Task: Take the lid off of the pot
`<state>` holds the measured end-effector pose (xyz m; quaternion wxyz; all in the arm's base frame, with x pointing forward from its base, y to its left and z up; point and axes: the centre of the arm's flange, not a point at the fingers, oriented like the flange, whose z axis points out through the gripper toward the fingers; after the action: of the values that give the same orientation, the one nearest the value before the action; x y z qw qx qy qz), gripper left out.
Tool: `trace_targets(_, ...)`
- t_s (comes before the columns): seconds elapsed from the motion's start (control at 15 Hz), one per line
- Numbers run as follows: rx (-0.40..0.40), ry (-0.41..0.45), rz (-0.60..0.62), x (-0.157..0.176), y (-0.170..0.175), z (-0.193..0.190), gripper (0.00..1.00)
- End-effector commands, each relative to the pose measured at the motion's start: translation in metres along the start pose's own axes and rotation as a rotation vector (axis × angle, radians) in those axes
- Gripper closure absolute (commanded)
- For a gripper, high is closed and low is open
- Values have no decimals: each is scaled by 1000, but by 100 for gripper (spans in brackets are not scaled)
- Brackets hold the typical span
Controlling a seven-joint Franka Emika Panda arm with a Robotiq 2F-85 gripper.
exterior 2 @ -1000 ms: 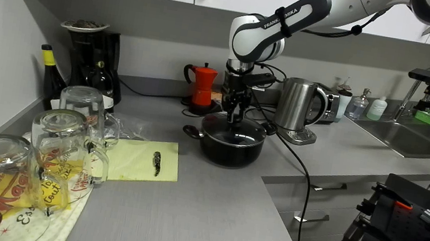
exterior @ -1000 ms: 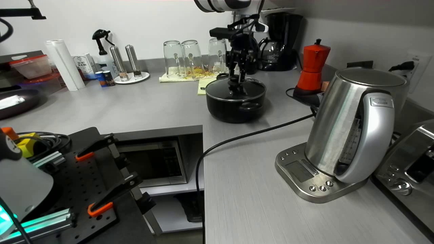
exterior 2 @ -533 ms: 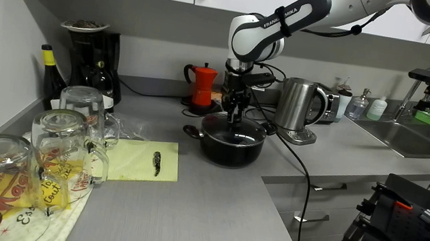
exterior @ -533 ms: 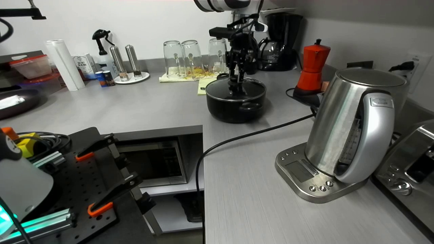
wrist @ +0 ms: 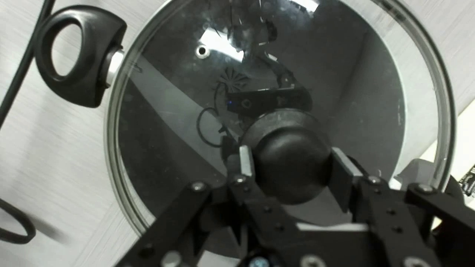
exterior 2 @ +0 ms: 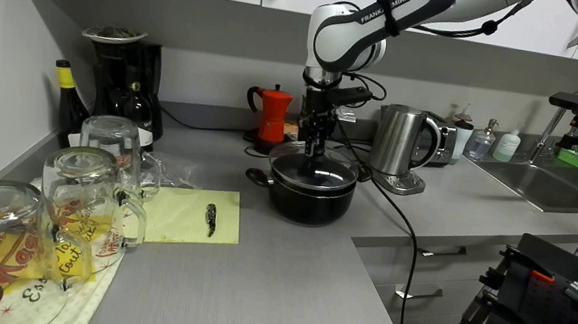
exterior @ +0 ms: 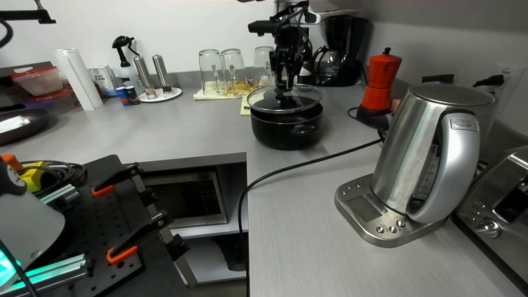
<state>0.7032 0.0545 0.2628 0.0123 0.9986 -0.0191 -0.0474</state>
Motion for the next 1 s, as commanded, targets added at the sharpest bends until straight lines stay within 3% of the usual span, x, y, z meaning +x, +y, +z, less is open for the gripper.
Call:
trace_targets(0.0,-34,50,-24,-38,-11,-51,75)
trace_targets(0.4,-52,85,-81,-60,-29,-87,75)
trace_targets(0.93,-113,49,-216,-87,-89,-66,75)
